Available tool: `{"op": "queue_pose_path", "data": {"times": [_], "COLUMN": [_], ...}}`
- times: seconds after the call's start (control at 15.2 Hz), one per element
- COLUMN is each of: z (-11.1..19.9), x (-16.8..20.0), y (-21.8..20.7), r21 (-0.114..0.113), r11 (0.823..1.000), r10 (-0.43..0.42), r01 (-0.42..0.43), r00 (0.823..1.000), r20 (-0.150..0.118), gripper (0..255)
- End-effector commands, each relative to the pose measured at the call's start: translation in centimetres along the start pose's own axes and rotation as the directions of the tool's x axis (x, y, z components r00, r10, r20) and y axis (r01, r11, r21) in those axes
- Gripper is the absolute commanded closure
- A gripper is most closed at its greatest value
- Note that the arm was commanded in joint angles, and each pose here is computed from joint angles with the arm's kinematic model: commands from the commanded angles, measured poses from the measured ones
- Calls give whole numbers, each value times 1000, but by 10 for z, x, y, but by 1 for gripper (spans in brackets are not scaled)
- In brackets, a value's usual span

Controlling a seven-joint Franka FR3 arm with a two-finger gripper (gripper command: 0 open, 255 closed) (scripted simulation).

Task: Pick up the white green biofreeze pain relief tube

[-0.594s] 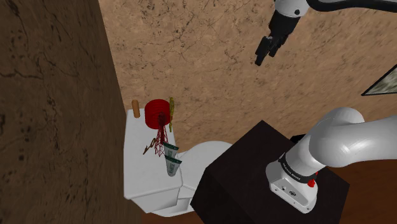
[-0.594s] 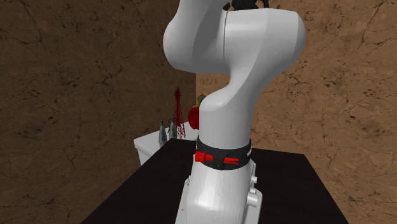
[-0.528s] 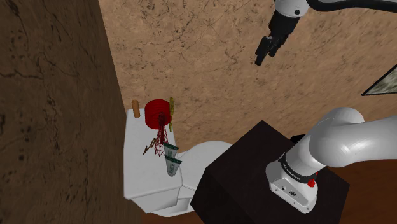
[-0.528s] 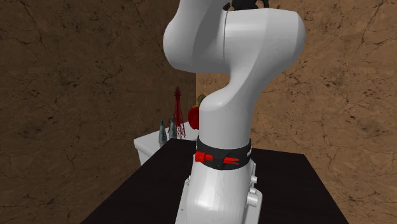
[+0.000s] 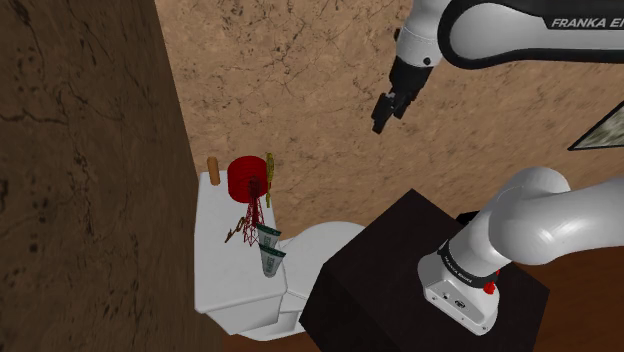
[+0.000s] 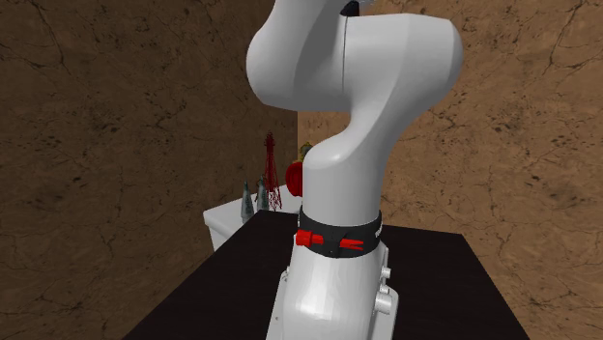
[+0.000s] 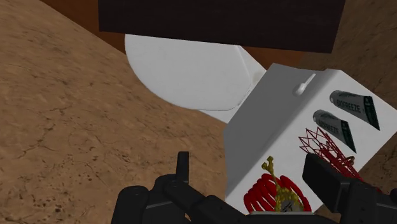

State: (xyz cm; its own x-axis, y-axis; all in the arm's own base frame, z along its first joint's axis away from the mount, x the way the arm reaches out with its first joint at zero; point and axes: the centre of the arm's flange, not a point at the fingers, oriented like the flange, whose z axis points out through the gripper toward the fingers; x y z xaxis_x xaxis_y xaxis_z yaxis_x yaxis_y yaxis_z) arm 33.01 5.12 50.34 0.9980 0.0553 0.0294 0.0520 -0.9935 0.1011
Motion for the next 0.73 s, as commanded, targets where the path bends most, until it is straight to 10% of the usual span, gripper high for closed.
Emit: {"op": "queue_pose_path", "data": {"times": [0.0,0.66], "z": [18,104], "x": [2,13], "y": [-16,-109], "r21": [11,64], "r11": [1000,996], "r10": [-11,-70], "r01": [11,69], "r00": [1000,997], "r20": [3,23], "gripper": [0,0]}}
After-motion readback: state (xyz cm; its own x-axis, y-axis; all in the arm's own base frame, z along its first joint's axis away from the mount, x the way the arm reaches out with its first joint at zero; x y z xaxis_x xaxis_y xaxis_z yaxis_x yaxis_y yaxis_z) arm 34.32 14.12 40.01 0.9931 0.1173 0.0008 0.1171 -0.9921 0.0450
